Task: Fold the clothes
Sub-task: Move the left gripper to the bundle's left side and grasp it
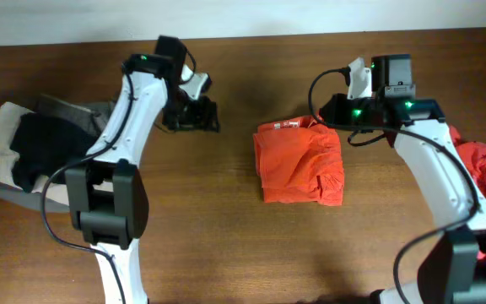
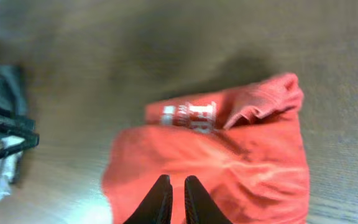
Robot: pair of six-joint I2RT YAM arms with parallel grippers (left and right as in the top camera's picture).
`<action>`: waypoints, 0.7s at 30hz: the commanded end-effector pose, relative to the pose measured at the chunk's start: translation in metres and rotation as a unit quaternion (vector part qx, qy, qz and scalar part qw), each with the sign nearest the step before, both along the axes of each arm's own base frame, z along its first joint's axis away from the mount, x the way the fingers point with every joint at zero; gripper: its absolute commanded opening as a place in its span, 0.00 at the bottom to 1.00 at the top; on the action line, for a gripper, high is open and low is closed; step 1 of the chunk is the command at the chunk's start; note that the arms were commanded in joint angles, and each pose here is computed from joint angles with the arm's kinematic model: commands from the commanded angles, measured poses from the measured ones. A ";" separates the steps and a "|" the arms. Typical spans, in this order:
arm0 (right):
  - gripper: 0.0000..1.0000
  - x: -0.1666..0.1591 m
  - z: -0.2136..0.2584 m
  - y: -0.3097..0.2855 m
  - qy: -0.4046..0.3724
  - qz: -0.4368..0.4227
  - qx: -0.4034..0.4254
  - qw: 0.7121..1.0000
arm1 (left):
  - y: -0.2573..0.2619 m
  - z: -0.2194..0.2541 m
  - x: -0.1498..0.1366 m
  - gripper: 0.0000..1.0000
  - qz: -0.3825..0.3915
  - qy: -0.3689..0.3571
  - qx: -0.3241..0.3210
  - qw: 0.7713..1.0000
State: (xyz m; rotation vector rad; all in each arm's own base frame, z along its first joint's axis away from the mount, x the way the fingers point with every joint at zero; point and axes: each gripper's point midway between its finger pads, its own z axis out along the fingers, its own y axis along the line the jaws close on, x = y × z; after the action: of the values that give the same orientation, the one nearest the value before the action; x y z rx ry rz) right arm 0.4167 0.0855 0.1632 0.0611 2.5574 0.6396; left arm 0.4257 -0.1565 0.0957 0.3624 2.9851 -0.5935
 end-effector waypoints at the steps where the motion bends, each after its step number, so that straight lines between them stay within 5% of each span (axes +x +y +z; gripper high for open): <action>1: 0.13 0.000 -0.029 -0.011 0.039 -0.020 -0.024 0.999 | -0.031 -0.018 -0.024 0.68 -0.019 0.049 -0.079 0.995; 9: 0.14 -0.032 -0.051 -0.013 0.121 -0.023 -0.033 0.992 | -0.078 -0.041 -0.066 0.69 -0.048 0.106 -0.203 0.972; 21: 0.13 -0.072 -0.108 -0.014 0.224 -0.020 -0.039 0.974 | -0.116 -0.033 -0.071 0.69 -0.094 0.077 -0.284 0.951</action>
State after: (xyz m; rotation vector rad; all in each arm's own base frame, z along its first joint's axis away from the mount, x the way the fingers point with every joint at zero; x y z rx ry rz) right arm 0.3536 0.0732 0.0671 0.2249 2.9625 0.5748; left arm 0.3580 -0.2641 0.0550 0.5586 2.8080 -1.3768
